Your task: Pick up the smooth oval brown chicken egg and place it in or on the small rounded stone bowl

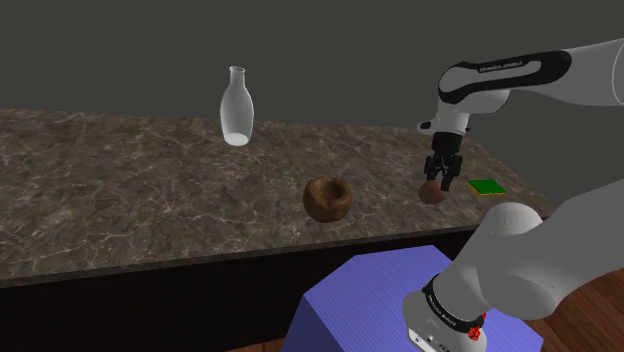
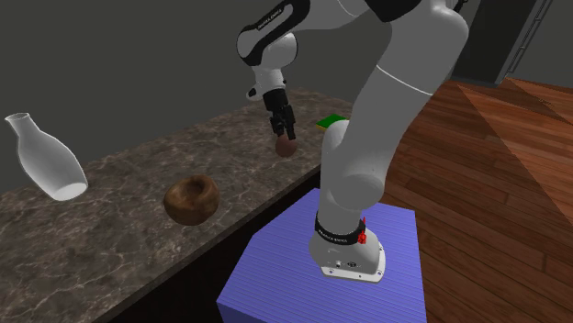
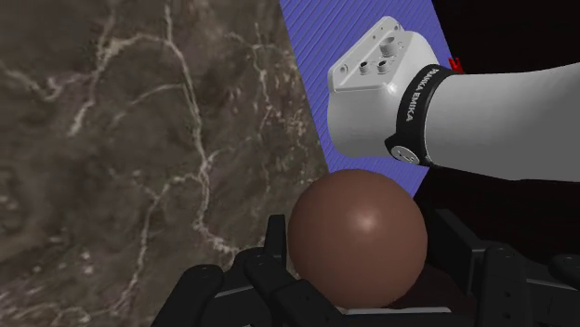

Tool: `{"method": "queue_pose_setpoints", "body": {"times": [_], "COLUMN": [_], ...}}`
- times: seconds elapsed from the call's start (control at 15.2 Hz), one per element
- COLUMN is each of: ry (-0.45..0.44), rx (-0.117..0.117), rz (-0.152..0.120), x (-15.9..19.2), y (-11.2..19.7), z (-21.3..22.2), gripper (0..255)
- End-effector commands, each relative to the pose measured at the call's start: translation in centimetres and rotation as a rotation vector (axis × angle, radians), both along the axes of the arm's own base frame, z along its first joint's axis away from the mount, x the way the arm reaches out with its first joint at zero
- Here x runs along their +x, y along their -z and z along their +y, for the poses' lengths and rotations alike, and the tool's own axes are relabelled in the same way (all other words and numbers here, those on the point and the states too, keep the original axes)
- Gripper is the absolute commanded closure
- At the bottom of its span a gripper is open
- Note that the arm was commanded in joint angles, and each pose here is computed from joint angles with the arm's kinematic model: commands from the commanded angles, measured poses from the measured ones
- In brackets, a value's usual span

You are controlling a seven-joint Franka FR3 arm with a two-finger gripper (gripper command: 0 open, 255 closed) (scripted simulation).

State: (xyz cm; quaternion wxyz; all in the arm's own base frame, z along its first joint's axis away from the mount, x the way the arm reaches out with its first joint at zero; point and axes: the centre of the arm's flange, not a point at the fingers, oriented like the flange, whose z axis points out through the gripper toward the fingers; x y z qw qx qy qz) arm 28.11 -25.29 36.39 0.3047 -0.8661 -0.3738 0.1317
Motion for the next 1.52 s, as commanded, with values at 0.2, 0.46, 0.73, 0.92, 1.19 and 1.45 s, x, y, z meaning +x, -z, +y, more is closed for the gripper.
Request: {"method": "queue_pose_setpoints", "body": {"times": [0.2, 0.46, 0.73, 0.92, 1.19, 1.45], "ry": [0.000, 0.000, 0.000, 0.000, 0.000, 0.000], "rx": [0.000, 0.000, 0.000, 0.000, 0.000, 0.000], "rz": [0.001, 0.001, 0.001, 0.001, 0.001, 0.001], "x": [0.0, 0.0, 0.0, 0.0, 0.0, 1.3], "y": [-2.6, -4.7, -6.8, -8.4, -10.5, -11.4], "z": [0.0, 0.0, 0.0, 0.0, 0.0, 2.3], "gripper": [255, 255, 255, 255, 255, 255]}}
